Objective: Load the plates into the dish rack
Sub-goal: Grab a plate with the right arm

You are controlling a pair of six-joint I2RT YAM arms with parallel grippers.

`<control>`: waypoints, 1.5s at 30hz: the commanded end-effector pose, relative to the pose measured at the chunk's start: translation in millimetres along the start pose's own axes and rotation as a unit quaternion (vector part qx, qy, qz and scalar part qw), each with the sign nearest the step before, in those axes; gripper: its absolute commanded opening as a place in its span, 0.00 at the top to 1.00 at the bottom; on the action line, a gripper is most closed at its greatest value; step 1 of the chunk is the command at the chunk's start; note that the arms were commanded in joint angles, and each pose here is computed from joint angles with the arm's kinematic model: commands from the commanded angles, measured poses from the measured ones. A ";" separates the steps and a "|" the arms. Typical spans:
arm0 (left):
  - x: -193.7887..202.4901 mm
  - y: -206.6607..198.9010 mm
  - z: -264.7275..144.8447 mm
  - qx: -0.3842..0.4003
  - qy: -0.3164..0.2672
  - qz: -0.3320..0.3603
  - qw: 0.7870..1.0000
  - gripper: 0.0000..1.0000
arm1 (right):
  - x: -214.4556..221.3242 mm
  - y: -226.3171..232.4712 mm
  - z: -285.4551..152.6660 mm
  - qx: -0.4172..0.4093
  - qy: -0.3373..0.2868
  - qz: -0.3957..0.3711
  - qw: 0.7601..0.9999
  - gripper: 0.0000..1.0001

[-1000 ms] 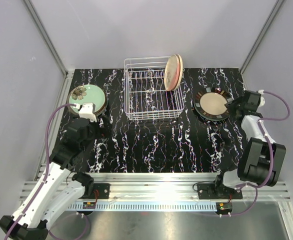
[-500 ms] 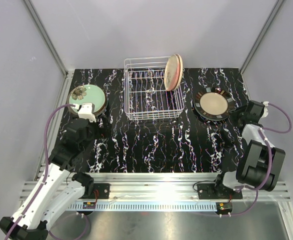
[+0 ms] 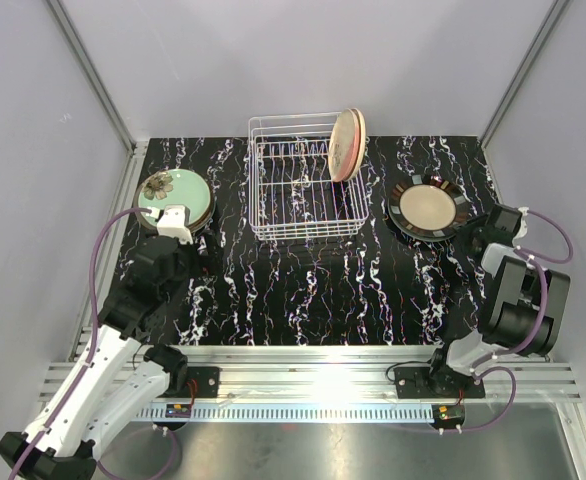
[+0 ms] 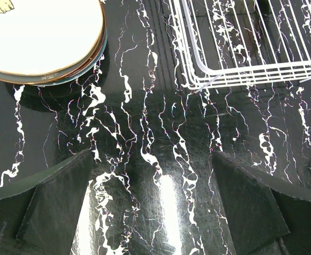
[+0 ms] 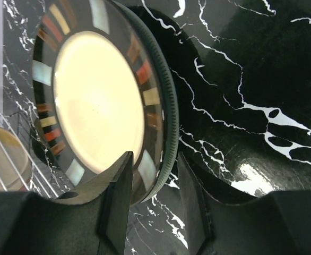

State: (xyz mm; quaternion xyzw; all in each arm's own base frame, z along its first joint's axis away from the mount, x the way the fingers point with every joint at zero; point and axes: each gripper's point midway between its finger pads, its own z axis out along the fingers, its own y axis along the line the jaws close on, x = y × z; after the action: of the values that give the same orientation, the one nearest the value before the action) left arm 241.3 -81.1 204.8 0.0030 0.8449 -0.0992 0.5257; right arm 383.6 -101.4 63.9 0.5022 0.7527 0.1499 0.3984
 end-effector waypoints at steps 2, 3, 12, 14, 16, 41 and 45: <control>-28.5 -4.5 -5.0 0.005 -0.041 -0.002 0.999 0.01 | -16.5 21.8 7.0 -0.038 -0.020 0.001 0.999 0.56; -29.5 -4.4 -5.5 0.005 -0.042 -0.002 0.999 0.01 | -15.6 20.3 9.8 -0.036 -0.019 0.002 0.999 0.56; -28.7 -5.4 -4.6 0.008 -0.040 0.001 0.999 0.01 | -16.3 24.5 20.5 -0.053 -0.020 0.009 0.998 0.61; -29.0 -5.8 -4.5 0.009 -0.040 0.001 0.999 0.01 | -17.2 27.0 23.2 -0.058 -0.020 0.009 0.998 0.61; -28.0 -6.0 -4.0 0.009 -0.037 0.002 0.999 0.01 | -17.8 29.1 24.8 -0.060 -0.017 0.011 0.998 0.62; -24.0 -5.8 -0.2 0.008 -0.027 0.004 1.000 0.01 | 14.8 15.6 50.1 -0.091 0.022 0.073 0.993 0.56; -23.7 -5.2 0.5 0.006 -0.025 0.004 1.000 0.01 | 13.3 16.2 52.1 -0.091 0.021 0.069 0.993 0.55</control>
State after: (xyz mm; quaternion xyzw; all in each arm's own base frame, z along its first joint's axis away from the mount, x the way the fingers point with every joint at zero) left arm 243.5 -81.8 198.1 0.0078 0.8522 -0.0927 0.5149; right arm 430.9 -96.4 43.5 0.5154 0.7015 0.2513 0.4231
